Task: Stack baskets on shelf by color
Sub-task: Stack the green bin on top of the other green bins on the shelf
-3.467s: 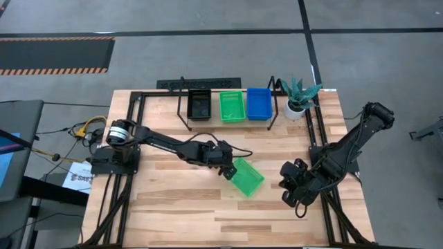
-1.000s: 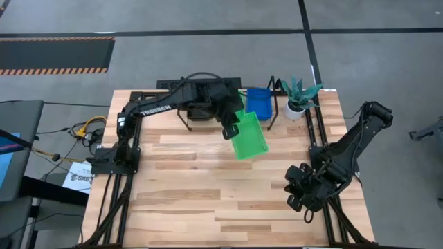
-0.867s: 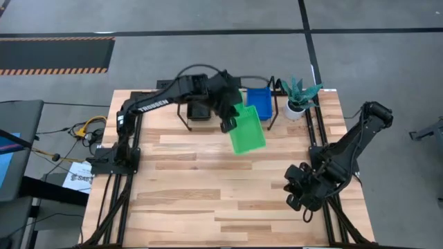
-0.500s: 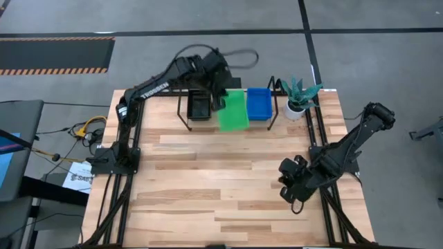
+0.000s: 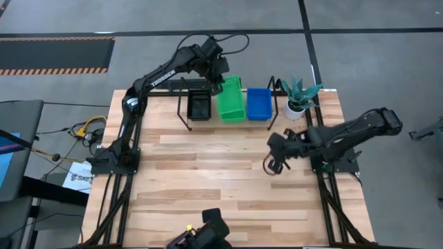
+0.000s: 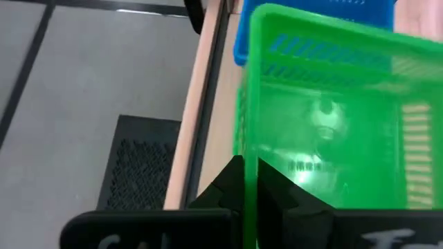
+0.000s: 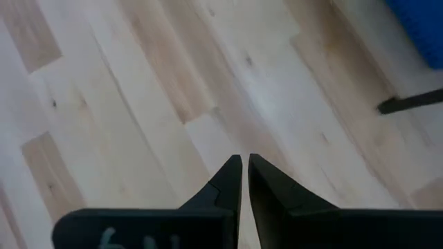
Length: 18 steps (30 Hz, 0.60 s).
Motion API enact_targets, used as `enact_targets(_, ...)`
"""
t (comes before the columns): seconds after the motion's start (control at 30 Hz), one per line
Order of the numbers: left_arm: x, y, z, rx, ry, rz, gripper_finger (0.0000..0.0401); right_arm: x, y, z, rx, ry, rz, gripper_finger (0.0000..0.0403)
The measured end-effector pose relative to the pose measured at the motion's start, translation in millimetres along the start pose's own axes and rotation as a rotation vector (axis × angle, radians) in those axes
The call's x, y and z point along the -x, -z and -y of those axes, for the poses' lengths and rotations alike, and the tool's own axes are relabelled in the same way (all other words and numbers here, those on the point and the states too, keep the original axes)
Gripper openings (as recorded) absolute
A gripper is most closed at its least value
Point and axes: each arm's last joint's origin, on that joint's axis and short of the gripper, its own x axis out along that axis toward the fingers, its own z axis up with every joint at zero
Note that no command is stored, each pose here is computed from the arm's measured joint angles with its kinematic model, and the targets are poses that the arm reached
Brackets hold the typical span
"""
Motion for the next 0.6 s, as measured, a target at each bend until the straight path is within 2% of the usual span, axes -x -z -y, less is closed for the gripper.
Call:
enact_targets(0.27,0,-1,-3,-0.077,-0.001,0.025,0.0,12,-16,30,-0.011,-0.03,0.062,0.0053)
enact_targets(0.43,1,-2,-3,-0.084,0.078,0.073,0.0,25,-23,47,-0.083,-0.052,0.138,0.0053)
enact_targets(0.6,1,-2,-2,-0.064,0.113,0.088,0.0,35,-25,59,-0.097,-0.053,0.2,0.0053)
